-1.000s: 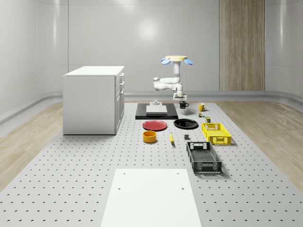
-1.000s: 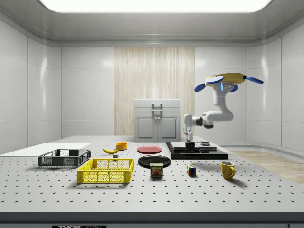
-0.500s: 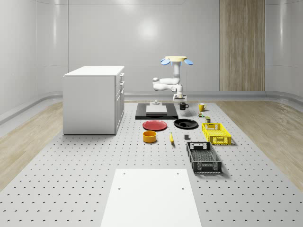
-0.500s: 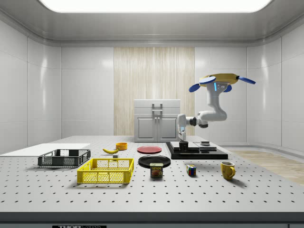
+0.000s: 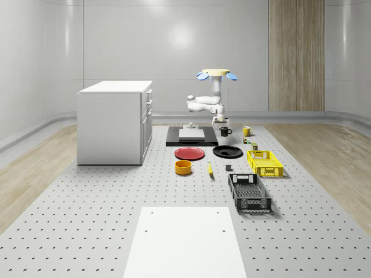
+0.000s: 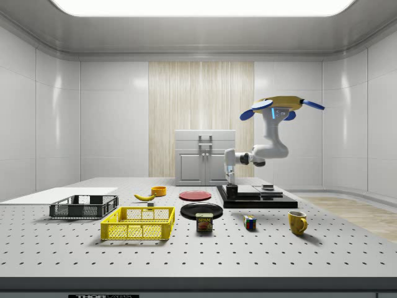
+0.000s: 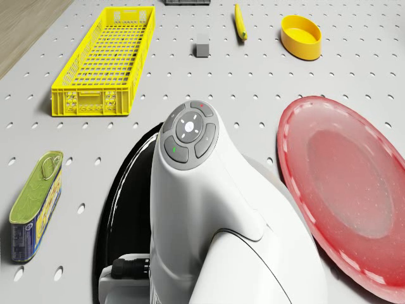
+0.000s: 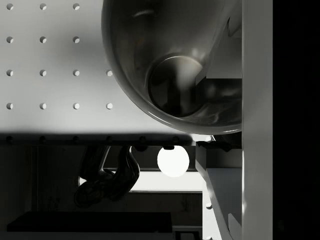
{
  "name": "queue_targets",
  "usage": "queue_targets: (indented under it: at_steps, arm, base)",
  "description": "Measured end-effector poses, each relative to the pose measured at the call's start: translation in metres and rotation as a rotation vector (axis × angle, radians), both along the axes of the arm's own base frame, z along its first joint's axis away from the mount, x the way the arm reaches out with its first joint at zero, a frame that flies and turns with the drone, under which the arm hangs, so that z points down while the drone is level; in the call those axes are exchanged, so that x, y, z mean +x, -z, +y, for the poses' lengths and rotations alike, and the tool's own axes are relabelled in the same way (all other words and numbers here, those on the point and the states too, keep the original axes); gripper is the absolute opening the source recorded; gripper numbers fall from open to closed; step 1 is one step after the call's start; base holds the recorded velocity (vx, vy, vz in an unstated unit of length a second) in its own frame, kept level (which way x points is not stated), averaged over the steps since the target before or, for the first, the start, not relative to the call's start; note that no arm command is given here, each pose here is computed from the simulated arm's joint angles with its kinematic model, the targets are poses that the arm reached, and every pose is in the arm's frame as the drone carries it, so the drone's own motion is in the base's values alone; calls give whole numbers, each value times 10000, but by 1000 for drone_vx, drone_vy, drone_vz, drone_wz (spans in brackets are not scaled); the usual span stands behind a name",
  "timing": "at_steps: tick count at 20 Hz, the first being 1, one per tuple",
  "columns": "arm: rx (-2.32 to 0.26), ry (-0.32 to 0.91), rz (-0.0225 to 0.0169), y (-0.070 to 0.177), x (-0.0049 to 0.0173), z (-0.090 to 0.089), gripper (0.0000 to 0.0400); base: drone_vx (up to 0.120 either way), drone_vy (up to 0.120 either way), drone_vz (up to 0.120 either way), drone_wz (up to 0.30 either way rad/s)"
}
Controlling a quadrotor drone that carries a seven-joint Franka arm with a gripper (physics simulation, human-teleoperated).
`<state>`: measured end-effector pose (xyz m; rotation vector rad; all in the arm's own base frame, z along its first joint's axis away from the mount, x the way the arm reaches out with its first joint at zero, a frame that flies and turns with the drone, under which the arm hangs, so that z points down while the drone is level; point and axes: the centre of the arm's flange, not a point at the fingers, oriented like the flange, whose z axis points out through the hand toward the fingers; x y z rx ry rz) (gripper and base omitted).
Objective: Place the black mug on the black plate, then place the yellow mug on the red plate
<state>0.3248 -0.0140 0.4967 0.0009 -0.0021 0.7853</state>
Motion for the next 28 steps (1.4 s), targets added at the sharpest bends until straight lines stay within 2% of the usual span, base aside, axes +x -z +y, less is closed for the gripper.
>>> queue_targets:
  at_steps: [9, 14, 28]
  arm:
    - [0, 0, 0, 0, 0, 0, 110]
    - [0, -1, 0, 0, 0, 0, 110]
    - [0, -1, 0, 0, 0, 0, 110]
  base:
    - [120, 0, 0, 0]
    - [120, 0, -120, 0]
    - [120, 0, 0, 0]
